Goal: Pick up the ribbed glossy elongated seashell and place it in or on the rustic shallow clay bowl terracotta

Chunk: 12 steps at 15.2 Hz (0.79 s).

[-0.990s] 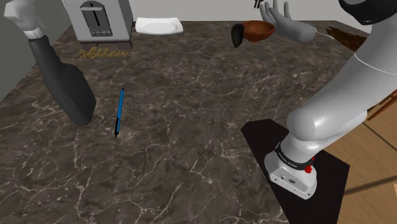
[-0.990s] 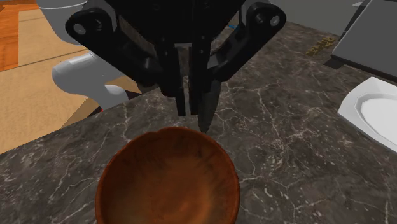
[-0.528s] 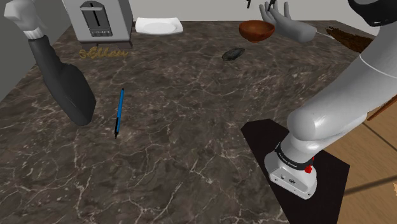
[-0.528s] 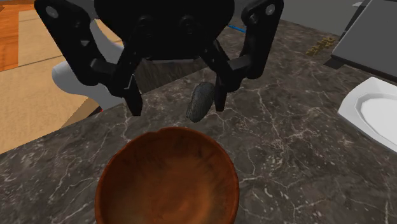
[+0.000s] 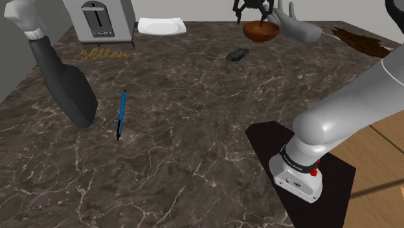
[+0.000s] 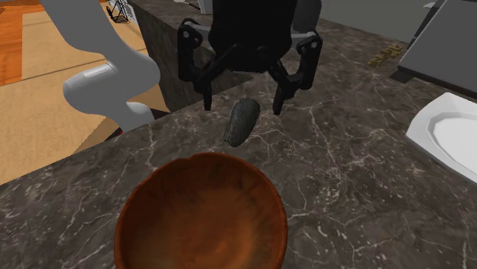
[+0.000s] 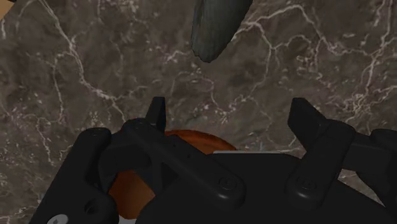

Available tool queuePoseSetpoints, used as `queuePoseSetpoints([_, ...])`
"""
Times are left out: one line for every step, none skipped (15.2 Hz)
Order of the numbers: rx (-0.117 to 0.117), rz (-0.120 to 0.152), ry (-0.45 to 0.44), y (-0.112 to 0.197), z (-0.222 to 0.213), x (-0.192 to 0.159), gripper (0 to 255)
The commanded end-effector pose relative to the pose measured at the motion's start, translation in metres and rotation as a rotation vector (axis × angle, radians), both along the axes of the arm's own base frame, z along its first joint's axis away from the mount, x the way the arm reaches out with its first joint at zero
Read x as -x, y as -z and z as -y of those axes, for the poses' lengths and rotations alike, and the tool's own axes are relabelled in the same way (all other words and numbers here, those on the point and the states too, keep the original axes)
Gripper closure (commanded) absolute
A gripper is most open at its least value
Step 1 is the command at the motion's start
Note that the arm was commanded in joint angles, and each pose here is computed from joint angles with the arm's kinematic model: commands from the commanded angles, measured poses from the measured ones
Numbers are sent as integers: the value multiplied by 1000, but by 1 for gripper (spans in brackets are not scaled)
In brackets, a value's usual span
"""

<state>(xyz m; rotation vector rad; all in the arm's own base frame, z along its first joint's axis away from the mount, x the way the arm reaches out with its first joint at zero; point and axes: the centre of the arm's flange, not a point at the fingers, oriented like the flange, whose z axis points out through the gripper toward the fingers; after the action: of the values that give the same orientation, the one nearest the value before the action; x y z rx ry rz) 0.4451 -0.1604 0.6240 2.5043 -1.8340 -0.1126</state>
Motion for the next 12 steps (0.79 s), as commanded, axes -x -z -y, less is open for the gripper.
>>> queuePoseSetpoints([14, -12, 29, 15, -27, -2, 0])
queuePoseSetpoints([20, -17, 42, 22, -39, -3, 0])
queuePoseSetpoints([27, -23, 55, 29, -51, -5, 0])
queuePoseSetpoints([33, -29, 68, 36, -63, -7, 0])
queuePoseSetpoints([37, -33, 77, 41, -72, -8, 0])
queuePoseSetpoints([37, -33, 77, 46, -72, -7, 0])
queuePoseSetpoints([37, -33, 77, 51, -72, -7, 0])
queuePoseSetpoints([37, -33, 77, 56, -71, -6, 0])
queuePoseSetpoints([37, -33, 77, 62, -71, -5, 0])
queuePoseSetpoints([37, -33, 77, 67, -71, -5, 0])
queuePoseSetpoints([37, -33, 77, 72, -71, -4, 0])
queuePoseSetpoints([37, -33, 77, 77, -71, -4, 0])
